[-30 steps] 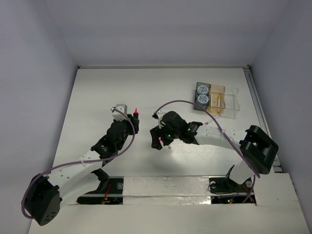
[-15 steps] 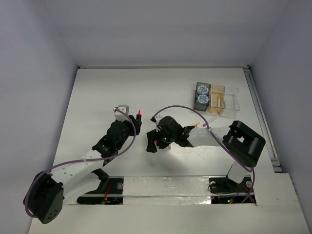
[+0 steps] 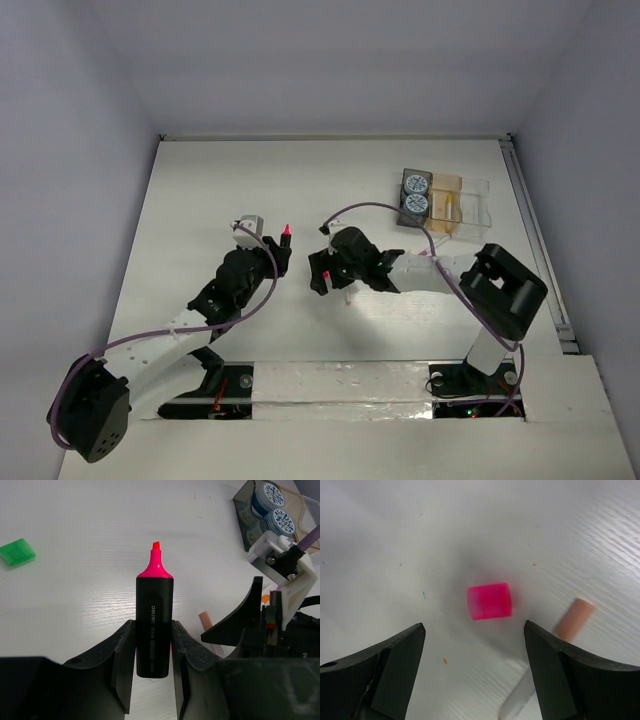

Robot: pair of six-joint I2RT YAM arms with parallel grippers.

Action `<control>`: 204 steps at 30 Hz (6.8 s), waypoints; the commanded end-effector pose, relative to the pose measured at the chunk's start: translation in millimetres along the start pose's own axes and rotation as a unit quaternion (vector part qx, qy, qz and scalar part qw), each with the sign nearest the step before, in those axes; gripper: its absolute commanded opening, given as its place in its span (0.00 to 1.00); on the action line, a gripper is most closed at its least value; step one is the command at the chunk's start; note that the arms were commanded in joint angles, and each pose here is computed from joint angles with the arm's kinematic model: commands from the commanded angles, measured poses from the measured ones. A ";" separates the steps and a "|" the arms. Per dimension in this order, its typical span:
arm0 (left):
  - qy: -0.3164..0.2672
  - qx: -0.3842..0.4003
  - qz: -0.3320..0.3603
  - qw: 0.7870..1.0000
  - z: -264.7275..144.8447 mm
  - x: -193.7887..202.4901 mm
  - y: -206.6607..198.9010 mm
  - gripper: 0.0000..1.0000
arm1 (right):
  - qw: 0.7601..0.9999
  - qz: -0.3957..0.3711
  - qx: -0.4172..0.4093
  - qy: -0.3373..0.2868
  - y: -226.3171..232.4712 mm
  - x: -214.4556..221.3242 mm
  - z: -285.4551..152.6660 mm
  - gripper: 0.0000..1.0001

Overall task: Sort the stationery into containers
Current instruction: Place the pen cap at the center of the board, then close the pen cap on the pen.

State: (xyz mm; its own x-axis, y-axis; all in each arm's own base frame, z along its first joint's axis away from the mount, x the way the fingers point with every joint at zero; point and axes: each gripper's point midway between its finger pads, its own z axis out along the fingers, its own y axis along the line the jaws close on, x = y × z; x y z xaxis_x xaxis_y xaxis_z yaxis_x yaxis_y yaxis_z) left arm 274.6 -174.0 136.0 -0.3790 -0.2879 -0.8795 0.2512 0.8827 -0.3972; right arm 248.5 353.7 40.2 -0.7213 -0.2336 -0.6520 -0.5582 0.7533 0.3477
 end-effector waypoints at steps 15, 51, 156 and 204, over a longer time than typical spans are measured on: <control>-0.059 0.102 -0.004 0.993 -12.4 -24.2 -33.4 0.00 | 0.963 0.034 -0.149 -0.221 82.5 -172.4 -116.7 0.77; -0.043 0.171 0.003 0.984 -18.0 -16.4 -56.1 0.26 | 0.960 0.094 -0.177 -0.193 85.3 -171.5 -66.3 0.05; -0.029 0.060 0.019 0.998 -26.2 2.2 -29.6 0.00 | 0.986 0.092 0.131 0.037 -34.6 -11.0 28.1 0.60; -0.039 0.089 0.022 0.995 -28.3 6.4 -46.3 0.00 | 0.953 0.034 0.216 -0.212 -0.9 -185.6 -90.4 0.11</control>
State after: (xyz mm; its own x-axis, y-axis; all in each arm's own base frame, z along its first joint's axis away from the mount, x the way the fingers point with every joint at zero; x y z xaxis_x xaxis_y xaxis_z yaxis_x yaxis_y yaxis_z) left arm 237.7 -192.8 135.9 -0.3538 -0.2585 -0.8989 0.3543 0.8524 -0.3846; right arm 311.0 329.7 131.7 -0.6503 -0.0830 -0.7551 -0.2351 0.9672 0.0962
